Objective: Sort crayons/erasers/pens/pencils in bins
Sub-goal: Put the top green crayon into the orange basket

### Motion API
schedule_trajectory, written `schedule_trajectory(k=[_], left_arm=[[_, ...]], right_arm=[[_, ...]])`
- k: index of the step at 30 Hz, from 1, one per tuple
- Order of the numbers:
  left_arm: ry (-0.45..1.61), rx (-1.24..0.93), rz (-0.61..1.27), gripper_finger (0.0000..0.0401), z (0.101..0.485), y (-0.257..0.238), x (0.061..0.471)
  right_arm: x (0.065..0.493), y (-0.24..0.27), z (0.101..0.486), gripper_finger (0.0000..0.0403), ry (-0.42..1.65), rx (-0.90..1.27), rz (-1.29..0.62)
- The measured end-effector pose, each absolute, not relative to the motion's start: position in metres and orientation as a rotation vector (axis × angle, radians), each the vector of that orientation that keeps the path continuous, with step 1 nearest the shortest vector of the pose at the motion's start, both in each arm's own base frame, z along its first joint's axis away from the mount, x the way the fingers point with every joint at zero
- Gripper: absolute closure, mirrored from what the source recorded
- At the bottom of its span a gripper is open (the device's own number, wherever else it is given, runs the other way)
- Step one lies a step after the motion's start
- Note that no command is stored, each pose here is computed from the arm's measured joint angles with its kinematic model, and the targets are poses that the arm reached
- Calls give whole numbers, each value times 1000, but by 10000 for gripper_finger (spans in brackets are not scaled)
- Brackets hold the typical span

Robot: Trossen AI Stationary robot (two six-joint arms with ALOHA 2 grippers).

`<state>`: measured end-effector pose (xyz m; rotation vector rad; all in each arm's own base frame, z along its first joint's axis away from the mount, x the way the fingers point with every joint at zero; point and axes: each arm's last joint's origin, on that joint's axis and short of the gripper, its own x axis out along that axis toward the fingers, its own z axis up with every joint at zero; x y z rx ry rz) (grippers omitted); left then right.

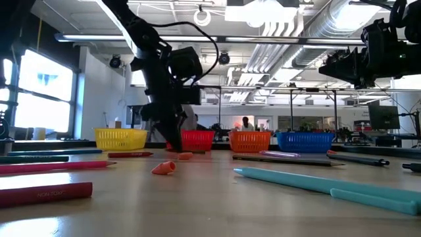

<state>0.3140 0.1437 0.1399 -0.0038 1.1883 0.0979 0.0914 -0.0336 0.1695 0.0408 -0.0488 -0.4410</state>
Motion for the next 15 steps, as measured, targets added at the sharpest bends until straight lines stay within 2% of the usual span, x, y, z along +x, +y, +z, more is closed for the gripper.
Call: schedule_trajectory(k=[7,15], left_arm=[[1084,-37,176,393,173,159,324],[793,-9,308,393,215,194,354]], right_arm=[[91,-34,170,402,-49,41,-440],[91,-34,170,402,-49,41,-441]])
